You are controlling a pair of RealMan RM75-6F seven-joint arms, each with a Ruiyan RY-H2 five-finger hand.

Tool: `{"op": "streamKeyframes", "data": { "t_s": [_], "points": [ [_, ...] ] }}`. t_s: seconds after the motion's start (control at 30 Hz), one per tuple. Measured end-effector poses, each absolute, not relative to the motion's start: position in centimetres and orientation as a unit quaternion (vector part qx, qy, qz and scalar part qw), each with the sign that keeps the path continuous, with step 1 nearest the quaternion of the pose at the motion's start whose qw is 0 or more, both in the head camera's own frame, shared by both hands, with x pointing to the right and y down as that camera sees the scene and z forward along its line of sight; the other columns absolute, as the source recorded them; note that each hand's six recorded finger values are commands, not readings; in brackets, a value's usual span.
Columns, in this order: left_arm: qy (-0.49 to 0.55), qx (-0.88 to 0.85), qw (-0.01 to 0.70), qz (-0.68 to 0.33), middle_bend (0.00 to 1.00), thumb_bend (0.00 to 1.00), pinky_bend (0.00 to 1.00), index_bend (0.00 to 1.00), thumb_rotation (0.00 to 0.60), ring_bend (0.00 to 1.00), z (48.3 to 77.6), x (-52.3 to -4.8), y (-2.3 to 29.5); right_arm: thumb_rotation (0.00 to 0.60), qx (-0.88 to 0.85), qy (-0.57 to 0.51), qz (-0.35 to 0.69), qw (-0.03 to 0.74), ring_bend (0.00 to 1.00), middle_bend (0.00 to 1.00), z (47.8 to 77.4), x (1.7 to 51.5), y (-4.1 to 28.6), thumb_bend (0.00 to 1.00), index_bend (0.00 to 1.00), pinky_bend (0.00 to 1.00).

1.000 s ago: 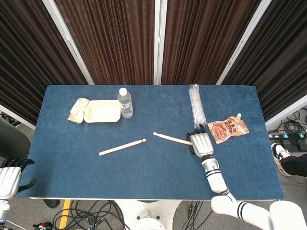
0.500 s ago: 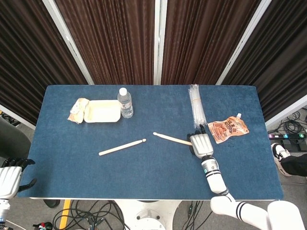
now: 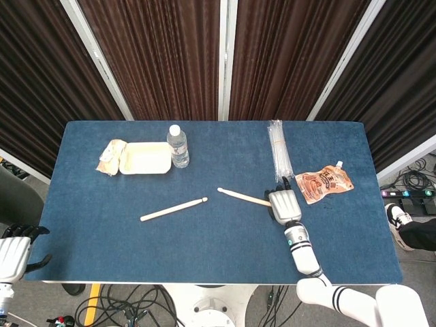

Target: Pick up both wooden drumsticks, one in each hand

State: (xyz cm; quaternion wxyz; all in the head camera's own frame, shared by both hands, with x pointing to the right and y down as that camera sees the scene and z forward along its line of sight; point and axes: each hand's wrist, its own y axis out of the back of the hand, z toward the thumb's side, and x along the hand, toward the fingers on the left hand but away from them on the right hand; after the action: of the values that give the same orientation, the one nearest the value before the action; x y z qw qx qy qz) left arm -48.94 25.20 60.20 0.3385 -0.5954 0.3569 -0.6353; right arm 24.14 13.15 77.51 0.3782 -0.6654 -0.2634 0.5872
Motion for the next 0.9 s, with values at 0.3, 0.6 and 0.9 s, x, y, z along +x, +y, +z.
{"op": "streamKeyframes", "data": {
  "t_s": [0.3,0.6,0.9],
  "points": [
    [0.359,-0.595,0.336,-0.636,0.35,0.18,0.19,0.36,0.6,0.24,60.4,-49.0,25.2,0.6,-0.665,-0.258,0.586,0.384,0.31,0.53,77.6,23.7,13.0,0.41,0.48,0.0],
    [0.359,-0.599,0.337,-0.632,0.35,0.18,0.17,0.36,0.6,0.24,60.7,-48.9,24.9,0.6,-0.663,-0.247,0.583,0.399,0.37,0.57,77.5,23.2,12.9,0.88,0.56,0.02],
    [0.366,-0.611,0.361,-0.602,0.36,0.16,0.17,0.36,0.6,0.24,61.1,-47.2,21.3,0.6,-0.673,-0.258,0.555,0.416,0.39,0.59,75.0,23.9,12.6,1.0,0.58,0.05]
  ]
}}
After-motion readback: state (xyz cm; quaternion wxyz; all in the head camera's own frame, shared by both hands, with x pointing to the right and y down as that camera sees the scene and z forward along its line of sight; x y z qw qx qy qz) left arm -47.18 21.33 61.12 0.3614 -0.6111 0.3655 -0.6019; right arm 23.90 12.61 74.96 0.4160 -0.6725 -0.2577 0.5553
